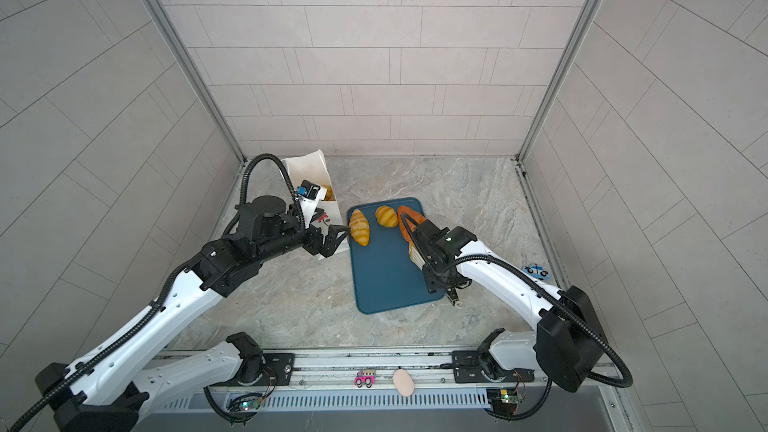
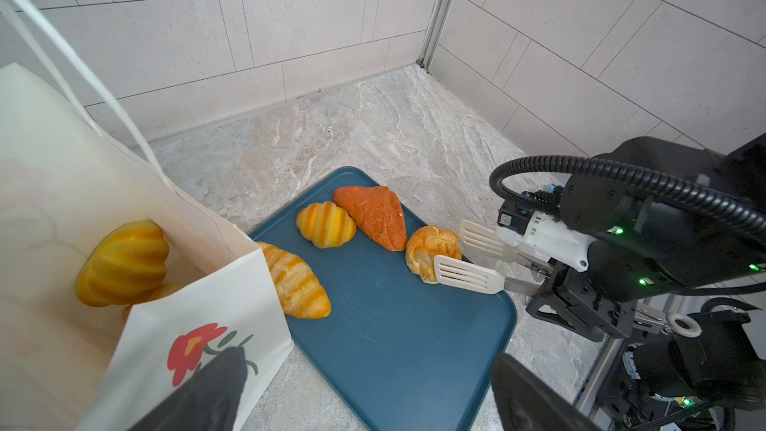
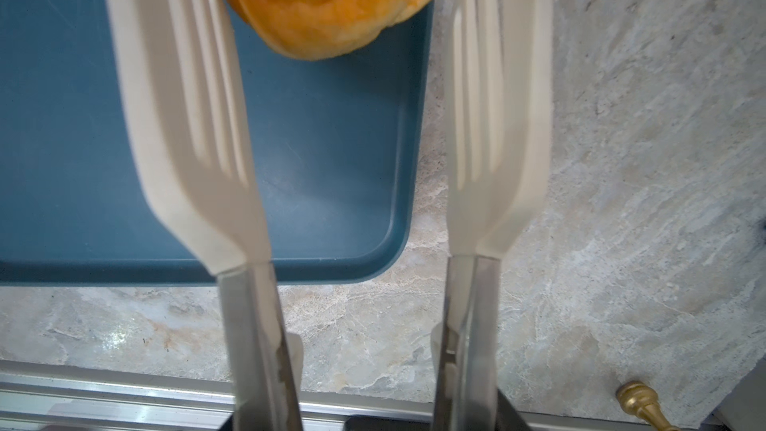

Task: Place the fake bread into the paper bag
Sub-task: 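Close the tongs on the knot-shaped bun with the right gripper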

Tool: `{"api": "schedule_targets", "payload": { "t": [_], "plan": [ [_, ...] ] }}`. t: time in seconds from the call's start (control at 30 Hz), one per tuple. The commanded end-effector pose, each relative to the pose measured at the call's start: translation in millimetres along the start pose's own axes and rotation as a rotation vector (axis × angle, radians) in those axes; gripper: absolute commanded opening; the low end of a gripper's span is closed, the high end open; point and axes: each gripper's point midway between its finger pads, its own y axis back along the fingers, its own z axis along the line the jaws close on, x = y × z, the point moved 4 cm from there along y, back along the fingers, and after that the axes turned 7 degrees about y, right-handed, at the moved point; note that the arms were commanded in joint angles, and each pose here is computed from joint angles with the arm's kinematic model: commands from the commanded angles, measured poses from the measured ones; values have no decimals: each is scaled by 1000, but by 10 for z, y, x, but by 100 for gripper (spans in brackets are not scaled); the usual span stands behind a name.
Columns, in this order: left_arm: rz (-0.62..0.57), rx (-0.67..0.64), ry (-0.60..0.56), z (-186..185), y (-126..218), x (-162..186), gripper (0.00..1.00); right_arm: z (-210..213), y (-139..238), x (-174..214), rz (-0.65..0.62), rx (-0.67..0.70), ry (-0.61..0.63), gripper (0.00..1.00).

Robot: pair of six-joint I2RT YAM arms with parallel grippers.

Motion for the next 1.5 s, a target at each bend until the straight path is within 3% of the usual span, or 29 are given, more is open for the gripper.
{"api": "schedule_targets", "payload": {
  "t": [0.0,1.0,1.17,1.47],
  "plan": [
    [-30,2,-22,-31,74,-75,100,-59,173,7,-24,19,18,60],
    [-36,-36,-16,38,128,1,100,-14,15,-332,132,120,186,61],
    [-37,-46,-20,50,133,0,100,-27,-12,-324,163,138,202,59],
    [-43,-60,-24,74,127,-1,100,-30,82,-319,144,133,201,43]
  ]
}}
